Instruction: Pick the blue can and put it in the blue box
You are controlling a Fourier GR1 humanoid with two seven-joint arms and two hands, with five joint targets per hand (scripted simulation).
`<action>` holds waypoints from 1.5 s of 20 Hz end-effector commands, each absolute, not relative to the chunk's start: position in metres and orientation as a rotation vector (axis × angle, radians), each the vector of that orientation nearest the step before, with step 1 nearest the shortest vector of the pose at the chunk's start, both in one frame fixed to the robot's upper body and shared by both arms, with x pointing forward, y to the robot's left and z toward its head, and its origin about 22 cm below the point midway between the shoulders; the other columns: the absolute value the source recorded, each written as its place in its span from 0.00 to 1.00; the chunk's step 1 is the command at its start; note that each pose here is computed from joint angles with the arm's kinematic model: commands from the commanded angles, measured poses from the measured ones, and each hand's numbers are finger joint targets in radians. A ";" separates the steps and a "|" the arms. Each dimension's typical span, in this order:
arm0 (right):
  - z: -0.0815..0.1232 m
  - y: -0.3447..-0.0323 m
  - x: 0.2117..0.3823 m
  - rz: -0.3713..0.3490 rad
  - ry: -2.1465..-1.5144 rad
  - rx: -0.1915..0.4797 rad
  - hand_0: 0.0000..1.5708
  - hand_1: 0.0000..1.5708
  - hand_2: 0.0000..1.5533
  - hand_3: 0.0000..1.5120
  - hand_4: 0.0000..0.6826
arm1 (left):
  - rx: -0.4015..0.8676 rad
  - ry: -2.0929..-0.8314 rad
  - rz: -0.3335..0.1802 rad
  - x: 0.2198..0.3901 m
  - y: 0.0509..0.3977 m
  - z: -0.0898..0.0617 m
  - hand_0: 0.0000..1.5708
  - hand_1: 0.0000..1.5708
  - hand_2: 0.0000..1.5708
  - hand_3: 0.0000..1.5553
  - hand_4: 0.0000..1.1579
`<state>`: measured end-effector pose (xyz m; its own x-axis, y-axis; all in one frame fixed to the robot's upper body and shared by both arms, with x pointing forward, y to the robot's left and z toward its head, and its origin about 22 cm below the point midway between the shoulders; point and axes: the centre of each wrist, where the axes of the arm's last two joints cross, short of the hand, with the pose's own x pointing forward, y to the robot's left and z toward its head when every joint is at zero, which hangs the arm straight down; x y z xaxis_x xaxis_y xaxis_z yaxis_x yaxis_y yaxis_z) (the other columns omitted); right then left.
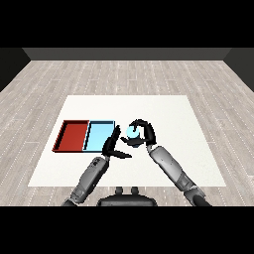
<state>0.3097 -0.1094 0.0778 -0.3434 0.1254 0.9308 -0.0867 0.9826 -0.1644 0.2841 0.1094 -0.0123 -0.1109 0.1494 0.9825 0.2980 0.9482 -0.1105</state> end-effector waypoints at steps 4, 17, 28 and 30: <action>0.088 -0.096 0.328 0.235 -1.915 0.016 0.94 0.94 0.94 0.92 0.89 | -0.360 -1.660 -0.127 0.276 0.109 -0.018 0.00 0.00 0.00 0.00 0.00; 0.091 -0.082 0.312 0.239 -1.913 0.058 0.93 0.93 0.93 0.92 0.90 | -0.381 -1.688 -0.126 0.290 0.094 -0.029 0.00 0.00 0.00 0.00 0.00; 0.067 -0.078 0.306 0.121 -1.903 0.149 0.92 0.92 0.93 0.92 0.88 | -0.466 -1.693 -0.099 0.302 0.073 -0.002 0.00 0.00 0.00 0.00 0.00; 0.057 -0.067 0.280 0.120 -1.889 0.169 0.93 0.93 0.94 0.92 0.87 | -0.376 -1.679 -0.153 0.291 0.055 0.001 0.00 0.00 0.00 0.00 0.17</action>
<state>0.2924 -0.0728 0.0649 -0.3257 -0.0310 0.9450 -0.1708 0.9850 -0.0265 0.2931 0.0775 -0.0124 -0.1075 0.1924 0.9754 0.3406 0.9289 -0.1457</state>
